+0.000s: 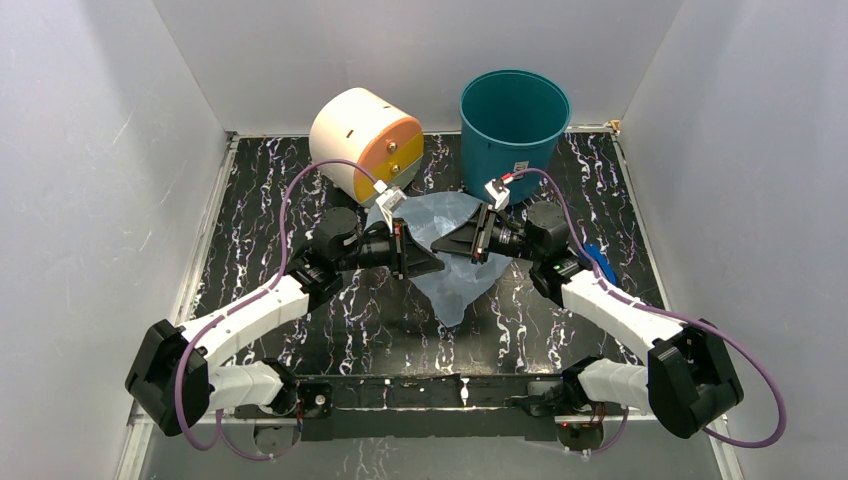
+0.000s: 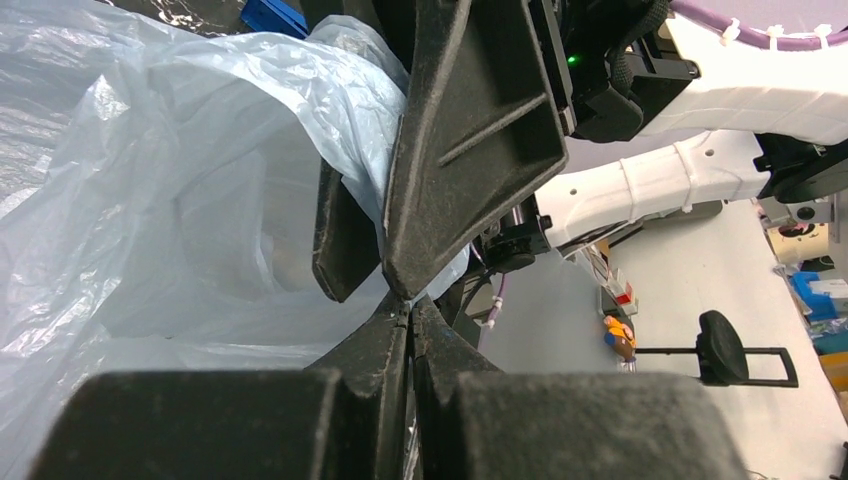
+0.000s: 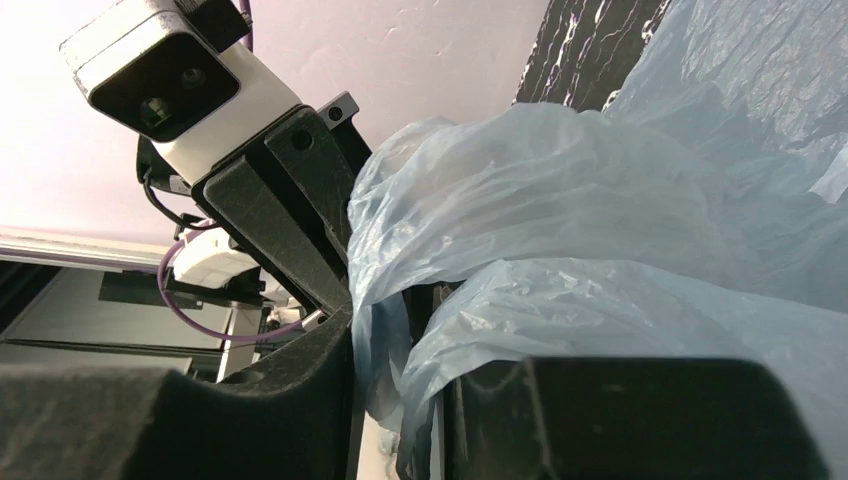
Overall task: Put the trash bags into the trash bin
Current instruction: Unfold the trash bag at the center of the board.
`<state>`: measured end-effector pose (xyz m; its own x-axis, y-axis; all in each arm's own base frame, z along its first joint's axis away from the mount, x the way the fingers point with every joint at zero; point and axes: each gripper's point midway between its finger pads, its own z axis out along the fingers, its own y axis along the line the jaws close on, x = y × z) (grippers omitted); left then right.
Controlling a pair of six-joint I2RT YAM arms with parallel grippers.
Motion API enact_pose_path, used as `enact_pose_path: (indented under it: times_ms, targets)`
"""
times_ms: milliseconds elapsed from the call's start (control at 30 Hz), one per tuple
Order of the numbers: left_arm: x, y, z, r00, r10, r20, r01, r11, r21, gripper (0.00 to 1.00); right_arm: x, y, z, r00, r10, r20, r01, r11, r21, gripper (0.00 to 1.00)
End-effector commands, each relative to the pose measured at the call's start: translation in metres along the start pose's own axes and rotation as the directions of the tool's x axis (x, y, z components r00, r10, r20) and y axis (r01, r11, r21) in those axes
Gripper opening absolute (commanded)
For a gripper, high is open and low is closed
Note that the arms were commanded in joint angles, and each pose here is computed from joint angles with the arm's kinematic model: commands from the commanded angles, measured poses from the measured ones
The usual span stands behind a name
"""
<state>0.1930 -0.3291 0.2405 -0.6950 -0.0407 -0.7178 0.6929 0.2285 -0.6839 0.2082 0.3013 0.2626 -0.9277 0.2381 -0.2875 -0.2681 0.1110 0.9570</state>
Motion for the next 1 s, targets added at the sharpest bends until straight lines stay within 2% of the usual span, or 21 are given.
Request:
enact_pose_path:
  times_ms: [0, 167, 200, 300, 367, 433, 467, 500, 567, 667, 733, 800, 867, 933, 967]
  targets:
    - [-0.011, -0.005, 0.0, 0.999, 0.029, 0.042, -0.029, 1.0, 0.004, 0.0, -0.002, 0.023, -0.003, 0.996, -0.086, -0.002, 0.085, 0.994, -0.074, 0.29]
    - [-0.01, -0.002, 0.001, 0.999, 0.02, 0.036, -0.02, 1.0, -0.008, 0.02, -0.006, 0.024, -0.006, 0.994, -0.1, 0.044, 0.103, 0.993, -0.058, 0.04]
    - [-0.011, -0.001, 0.001, 0.999, 0.02, 0.039, -0.019, 1.0, -0.018, 0.07, -0.009, 0.023, -0.007, 0.992, -0.109, 0.064, 0.112, 0.993, -0.041, 0.0]
    - [-0.014, 0.004, -0.004, 0.998, 0.04, 0.05, -0.037, 0.997, -0.073, 0.26, -0.024, 0.012, -0.014, 0.975, -0.154, 0.161, 0.142, 0.986, 0.087, 0.0]
    - [-0.016, 0.007, -0.01, 0.997, 0.057, 0.058, -0.05, 0.992, -0.118, 0.39, -0.038, -0.007, -0.027, 0.954, -0.202, 0.223, 0.14, 0.954, 0.264, 0.0]
    - [-0.021, 0.009, -0.016, 0.995, 0.074, 0.074, -0.061, 0.985, -0.163, 0.49, -0.06, -0.019, -0.049, 0.905, -0.308, 0.294, 0.154, 0.88, 0.449, 0.0]
    - [-0.024, 0.01, -0.02, 0.992, 0.085, 0.089, -0.067, 0.98, -0.187, 0.52, -0.072, -0.023, -0.064, 0.872, -0.374, 0.314, 0.16, 0.826, 0.54, 0.0]
    - [-0.027, 0.011, -0.023, 0.99, 0.093, 0.103, -0.07, 0.976, -0.207, 0.54, -0.093, -0.022, -0.087, 0.806, -0.476, 0.351, 0.155, 0.743, 0.651, 0.0]
    - [-0.031, 0.014, -0.029, 0.986, 0.107, 0.124, -0.074, 0.966, -0.248, 0.58, -0.116, -0.016, -0.13, 0.707, -0.612, 0.355, 0.111, 0.591, 0.799, 0.0]
    - [-0.036, 0.017, -0.034, 0.981, 0.121, 0.149, -0.074, 0.955, -0.287, 0.61, -0.14, 0.022, -0.199, 0.535, -0.767, 0.355, -0.009, 0.415, 0.91, 0.0]
    - [-0.037, 0.019, -0.036, 0.98, 0.125, 0.153, -0.074, 0.95, -0.302, 0.62, -0.147, 0.064, -0.236, 0.414, -0.827, 0.379, -0.068, 0.387, 0.919, 0.0]
    - [-0.038, 0.022, -0.036, 0.98, 0.124, 0.156, -0.069, 0.947, -0.315, 0.63, -0.144, 0.105, -0.263, 0.309, -0.846, 0.434, -0.082, 0.431, 0.899, 0.0]
    - [-0.04, 0.023, -0.035, 0.979, 0.122, 0.164, -0.064, 0.946, -0.317, 0.64, -0.139, 0.13, -0.281, 0.227, -0.855, 0.466, -0.065, 0.464, 0.883, 0.0]
    - [-0.043, 0.025, -0.033, 0.977, 0.117, 0.176, -0.055, 0.945, -0.323, 0.66, -0.137, 0.13, -0.286, 0.208, -0.879, 0.429, -0.048, 0.429, 0.902, 0.0]
    - [-0.044, 0.026, -0.033, 0.977, 0.115, 0.182, -0.05, 0.944, -0.327, 0.67, -0.137, 0.118, -0.284, 0.235, -0.89, 0.391, -0.056, 0.389, 0.919, 0.0]
